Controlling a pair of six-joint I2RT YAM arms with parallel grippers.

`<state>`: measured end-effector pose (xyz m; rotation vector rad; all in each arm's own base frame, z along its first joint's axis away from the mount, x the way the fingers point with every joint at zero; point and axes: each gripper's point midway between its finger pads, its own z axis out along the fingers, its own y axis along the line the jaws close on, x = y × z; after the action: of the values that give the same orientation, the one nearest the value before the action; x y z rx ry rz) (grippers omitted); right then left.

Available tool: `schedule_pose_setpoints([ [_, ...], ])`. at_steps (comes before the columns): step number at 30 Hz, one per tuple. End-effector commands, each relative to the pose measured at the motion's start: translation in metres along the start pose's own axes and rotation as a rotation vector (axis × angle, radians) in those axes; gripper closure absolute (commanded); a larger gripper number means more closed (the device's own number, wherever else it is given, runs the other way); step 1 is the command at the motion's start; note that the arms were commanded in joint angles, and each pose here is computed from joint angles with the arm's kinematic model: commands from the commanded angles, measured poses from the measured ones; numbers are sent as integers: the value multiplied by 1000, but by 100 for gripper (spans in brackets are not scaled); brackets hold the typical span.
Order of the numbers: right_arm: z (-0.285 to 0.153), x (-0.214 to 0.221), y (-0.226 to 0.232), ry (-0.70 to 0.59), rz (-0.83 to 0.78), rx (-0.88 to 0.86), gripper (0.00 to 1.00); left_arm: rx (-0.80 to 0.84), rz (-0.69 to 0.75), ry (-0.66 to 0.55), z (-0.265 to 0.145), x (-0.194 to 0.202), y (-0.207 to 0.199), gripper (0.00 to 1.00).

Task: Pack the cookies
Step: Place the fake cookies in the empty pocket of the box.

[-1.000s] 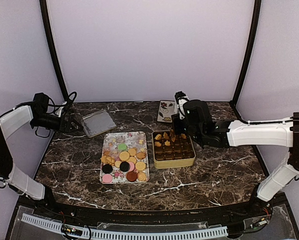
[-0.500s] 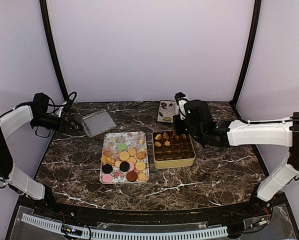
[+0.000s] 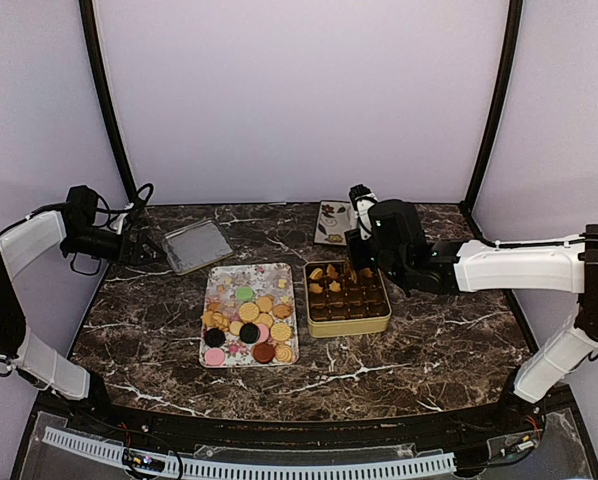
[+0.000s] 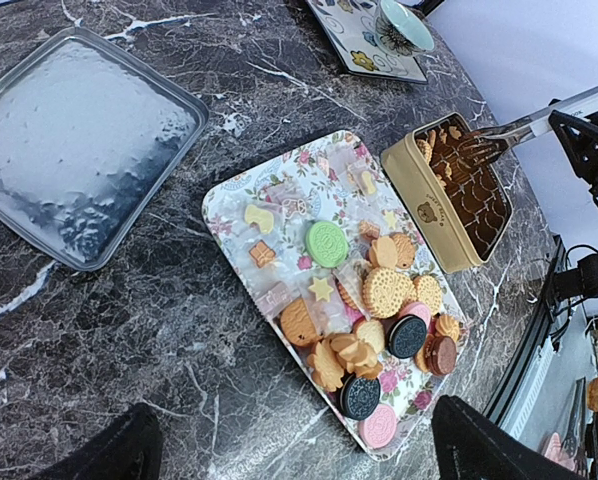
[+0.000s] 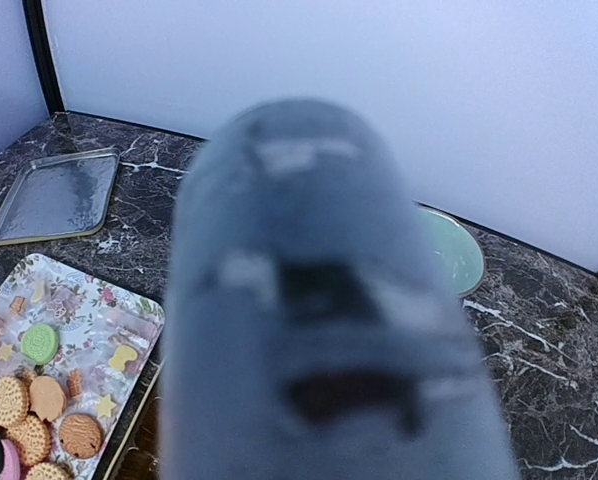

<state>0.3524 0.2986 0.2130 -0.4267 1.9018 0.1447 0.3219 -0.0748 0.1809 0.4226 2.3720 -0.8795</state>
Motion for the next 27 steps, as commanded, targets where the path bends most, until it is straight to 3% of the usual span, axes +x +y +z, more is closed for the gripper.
schedule_pose_setpoints([
  [1,1,-13,-5,-52,33,15,66,5,7,-16,-7,-5,-6,4],
  [6,0,-13,-7,-46,27,22,61,8,5,-17,-7,-5,-6,4],
  [17,-24,-60,3,-147,69,-48,65,4,6,-16,-7,-5,-6,4],
  [23,-43,-99,57,-217,39,-156,67,-8,1,-10,-6,-4,-3,4],
  [27,-43,-96,117,-211,15,-263,67,-10,-6,-4,-6,-3,-2,4],
])
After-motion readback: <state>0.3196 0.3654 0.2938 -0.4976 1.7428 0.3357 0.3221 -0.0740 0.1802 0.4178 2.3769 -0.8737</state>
